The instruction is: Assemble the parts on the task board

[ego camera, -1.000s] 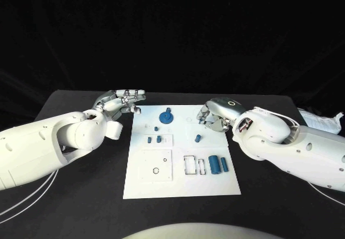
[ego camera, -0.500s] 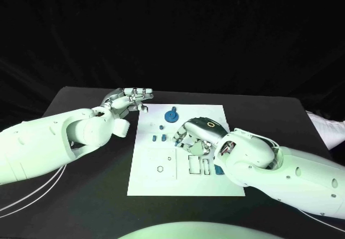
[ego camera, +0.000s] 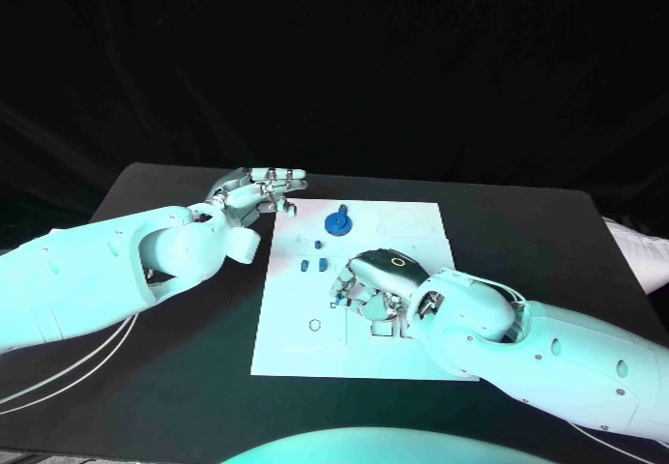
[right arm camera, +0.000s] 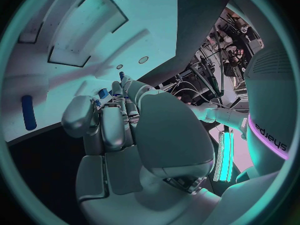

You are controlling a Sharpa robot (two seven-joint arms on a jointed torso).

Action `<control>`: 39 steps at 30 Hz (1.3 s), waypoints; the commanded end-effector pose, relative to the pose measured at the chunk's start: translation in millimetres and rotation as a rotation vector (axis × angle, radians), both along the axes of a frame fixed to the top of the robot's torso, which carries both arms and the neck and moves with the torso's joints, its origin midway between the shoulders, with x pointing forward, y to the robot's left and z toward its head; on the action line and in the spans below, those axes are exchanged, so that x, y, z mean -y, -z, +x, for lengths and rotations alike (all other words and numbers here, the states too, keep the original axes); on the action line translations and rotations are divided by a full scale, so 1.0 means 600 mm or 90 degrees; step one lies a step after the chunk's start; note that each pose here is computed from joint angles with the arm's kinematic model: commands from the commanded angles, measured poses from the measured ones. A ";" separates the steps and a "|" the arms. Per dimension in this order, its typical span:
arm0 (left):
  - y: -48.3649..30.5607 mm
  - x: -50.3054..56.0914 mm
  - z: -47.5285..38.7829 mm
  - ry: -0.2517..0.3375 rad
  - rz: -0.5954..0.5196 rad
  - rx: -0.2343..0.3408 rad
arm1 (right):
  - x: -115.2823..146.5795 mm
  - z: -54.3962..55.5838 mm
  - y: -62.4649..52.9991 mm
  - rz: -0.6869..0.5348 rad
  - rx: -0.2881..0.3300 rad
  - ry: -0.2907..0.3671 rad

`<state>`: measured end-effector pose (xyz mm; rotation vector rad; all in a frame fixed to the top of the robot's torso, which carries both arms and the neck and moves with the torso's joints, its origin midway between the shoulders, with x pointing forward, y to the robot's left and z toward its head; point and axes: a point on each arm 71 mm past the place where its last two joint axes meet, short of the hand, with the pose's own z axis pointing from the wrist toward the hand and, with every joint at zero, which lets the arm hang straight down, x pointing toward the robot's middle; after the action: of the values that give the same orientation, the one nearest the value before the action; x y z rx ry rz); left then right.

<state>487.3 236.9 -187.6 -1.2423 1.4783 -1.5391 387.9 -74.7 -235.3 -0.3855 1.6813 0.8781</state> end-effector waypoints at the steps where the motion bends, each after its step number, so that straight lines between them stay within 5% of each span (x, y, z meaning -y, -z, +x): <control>1: -0.002 0.006 -0.002 0.015 -0.009 0.005 | -0.005 -0.002 0.007 -0.022 0.007 -0.015; 24: -0.002 0.008 -0.003 0.021 -0.010 0.002 | -0.016 0.004 0.019 -0.054 0.029 -0.012; 39: -0.002 0.010 -0.004 0.024 -0.011 0.001 | -0.022 0.001 0.035 -0.104 0.005 -0.025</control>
<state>486.0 234.2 -187.2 -1.2389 1.4889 -1.5536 389.8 -59.6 -248.3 -0.4845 1.6912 0.8208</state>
